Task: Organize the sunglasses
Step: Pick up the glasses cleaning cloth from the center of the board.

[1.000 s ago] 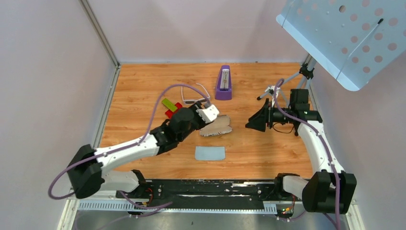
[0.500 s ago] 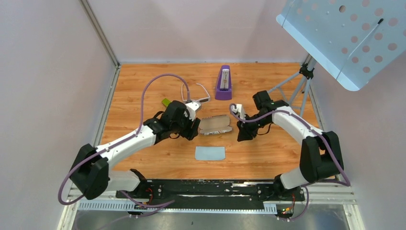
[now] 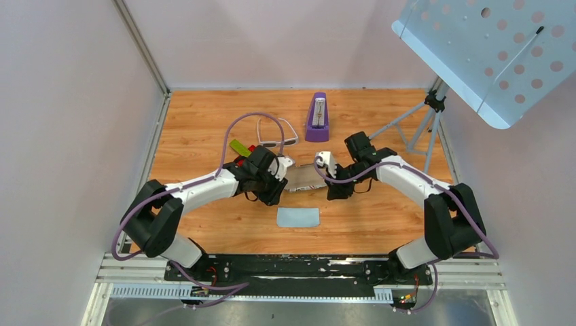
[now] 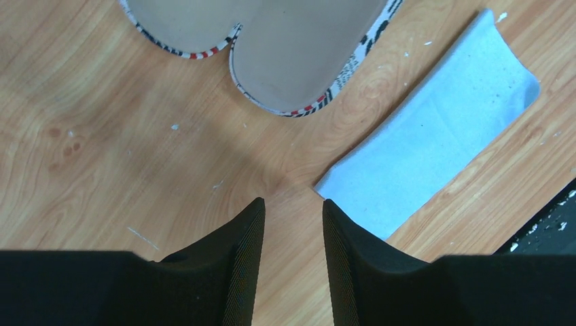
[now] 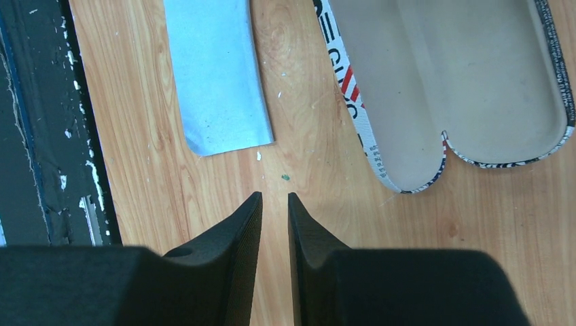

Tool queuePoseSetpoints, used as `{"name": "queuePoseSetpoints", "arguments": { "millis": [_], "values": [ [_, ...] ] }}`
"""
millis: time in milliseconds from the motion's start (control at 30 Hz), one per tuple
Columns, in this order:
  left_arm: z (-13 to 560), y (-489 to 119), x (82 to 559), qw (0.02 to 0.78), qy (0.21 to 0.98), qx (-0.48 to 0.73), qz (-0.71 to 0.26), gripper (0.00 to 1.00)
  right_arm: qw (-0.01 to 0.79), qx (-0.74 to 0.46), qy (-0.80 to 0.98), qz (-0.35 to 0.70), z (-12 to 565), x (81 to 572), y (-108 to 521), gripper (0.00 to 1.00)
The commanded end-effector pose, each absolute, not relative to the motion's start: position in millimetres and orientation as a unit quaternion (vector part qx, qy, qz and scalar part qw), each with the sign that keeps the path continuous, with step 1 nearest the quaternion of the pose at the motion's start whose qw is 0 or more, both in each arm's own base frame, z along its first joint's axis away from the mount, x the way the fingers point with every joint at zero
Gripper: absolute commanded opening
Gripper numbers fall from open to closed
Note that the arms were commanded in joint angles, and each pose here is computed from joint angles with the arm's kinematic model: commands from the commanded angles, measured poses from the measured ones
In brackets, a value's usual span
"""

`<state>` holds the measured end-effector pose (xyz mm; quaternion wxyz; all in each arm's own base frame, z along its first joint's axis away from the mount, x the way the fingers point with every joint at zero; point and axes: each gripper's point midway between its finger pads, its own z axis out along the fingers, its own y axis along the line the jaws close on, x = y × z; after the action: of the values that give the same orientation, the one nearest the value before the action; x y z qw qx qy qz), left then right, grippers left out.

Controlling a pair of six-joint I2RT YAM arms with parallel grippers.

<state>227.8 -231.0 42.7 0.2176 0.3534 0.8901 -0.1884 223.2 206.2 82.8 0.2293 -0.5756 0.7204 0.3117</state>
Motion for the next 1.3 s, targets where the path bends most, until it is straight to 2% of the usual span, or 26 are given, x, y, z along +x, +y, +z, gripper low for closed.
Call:
{"name": "queuePoseSetpoints", "arguments": {
  "millis": [0, 333, 533, 767, 1267],
  "values": [
    [56.9, -244.3, 236.3, 0.253, 0.853, 0.405, -0.212, 0.40, 0.211, -0.581, 0.720, 0.315, 69.4, 214.1, 205.4, 0.25],
    [58.1, -249.0, 234.5, 0.261, 0.837, 0.422, -0.229, 0.41, 0.187, -0.635, 0.688, 0.297, 46.6, 205.2, 228.7, 0.27],
    [82.0, -233.9, 248.9, 0.334, 0.847, 0.345, -0.229, 0.49, 0.185, -0.666, 0.675, 0.259, 39.1, 203.4, 237.9, 0.29],
    [82.4, -204.6, 268.8, 0.333, 0.889, 0.245, -0.197, 0.59, 0.171, -0.674, 0.675, 0.247, 29.4, 202.1, 240.5, 0.30],
    [86.6, -191.8, 281.9, 0.340, 0.896, 0.207, -0.197, 0.56, 0.163, -0.675, 0.681, 0.232, 26.6, 207.0, 243.9, 0.27]
  ]
}}
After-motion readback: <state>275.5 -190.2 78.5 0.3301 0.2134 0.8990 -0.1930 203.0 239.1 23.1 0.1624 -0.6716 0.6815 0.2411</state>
